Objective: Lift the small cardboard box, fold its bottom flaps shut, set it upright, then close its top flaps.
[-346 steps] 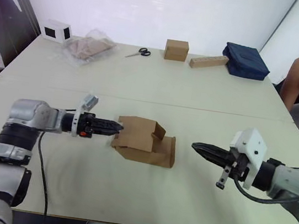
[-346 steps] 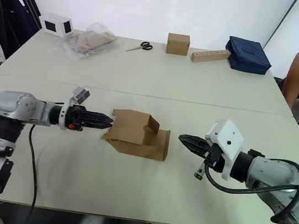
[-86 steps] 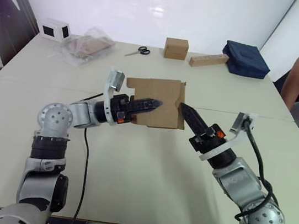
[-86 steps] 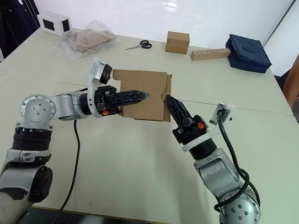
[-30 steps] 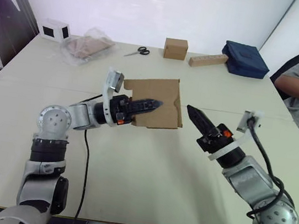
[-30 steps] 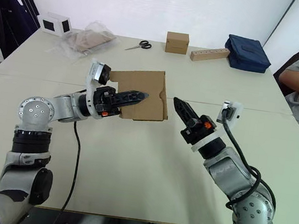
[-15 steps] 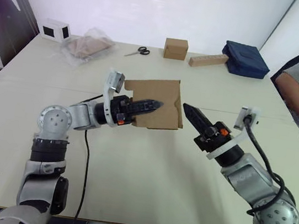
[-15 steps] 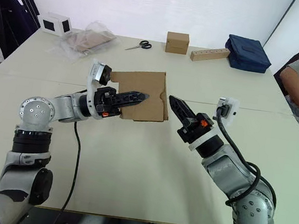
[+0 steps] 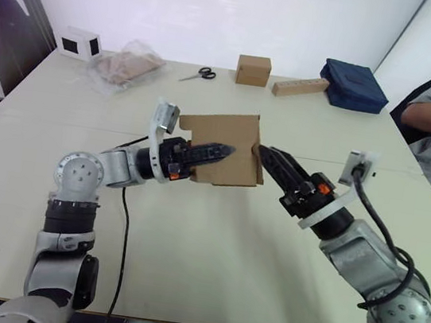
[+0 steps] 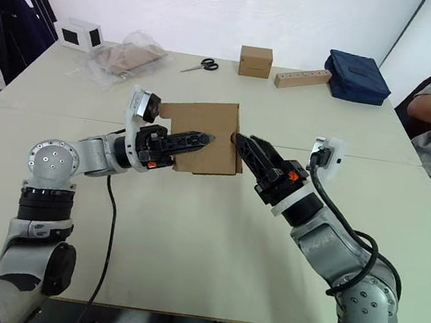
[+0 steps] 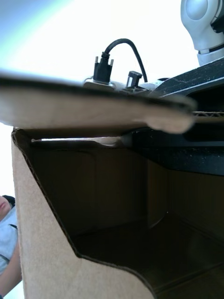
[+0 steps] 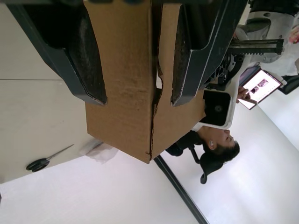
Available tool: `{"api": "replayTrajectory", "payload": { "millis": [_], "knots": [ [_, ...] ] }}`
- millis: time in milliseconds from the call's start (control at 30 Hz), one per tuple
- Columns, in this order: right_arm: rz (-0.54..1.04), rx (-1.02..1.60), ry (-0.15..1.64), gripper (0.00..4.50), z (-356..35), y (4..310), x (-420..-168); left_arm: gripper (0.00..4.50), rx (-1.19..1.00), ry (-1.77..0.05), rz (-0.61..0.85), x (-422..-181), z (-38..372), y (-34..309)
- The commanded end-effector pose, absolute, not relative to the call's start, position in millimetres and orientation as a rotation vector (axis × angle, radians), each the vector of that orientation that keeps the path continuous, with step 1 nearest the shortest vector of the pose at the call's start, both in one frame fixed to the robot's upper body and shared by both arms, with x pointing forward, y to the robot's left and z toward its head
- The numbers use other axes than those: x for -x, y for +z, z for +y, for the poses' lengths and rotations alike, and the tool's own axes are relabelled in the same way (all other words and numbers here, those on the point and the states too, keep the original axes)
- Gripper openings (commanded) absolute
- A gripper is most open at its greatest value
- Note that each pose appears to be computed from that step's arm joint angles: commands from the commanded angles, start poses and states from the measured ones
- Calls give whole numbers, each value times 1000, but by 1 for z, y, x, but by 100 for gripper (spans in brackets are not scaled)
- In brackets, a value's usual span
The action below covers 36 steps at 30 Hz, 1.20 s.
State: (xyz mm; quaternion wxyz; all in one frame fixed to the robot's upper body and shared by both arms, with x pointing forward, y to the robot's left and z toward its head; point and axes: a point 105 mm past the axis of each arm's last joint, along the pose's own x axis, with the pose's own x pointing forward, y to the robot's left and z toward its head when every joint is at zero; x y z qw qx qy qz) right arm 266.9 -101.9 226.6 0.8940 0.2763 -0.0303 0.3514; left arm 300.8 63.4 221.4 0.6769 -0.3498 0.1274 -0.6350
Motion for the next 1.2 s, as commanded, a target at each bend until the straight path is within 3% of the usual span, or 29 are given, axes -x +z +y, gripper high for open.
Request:
{"api": "replayTrajectory", "payload": {
  "millis": [33, 567, 933, 1200],
  "knots": [
    [-93, -562, 731, 229, -101, 231, -266, 0, 774, -1454, 238, -298, 65, 232],
    [-89, -562, 630, 229, -121, 221, -278, 0, 772, -1453, 239, -297, 64, 232],
    [-124, -752, 760, 229, -115, 244, -259, 0, 776, -1434, 244, -299, 67, 229],
    [-81, -808, 783, 229, -110, 238, -254, 0, 778, -1432, 232, -301, 66, 232]
  ]
}}
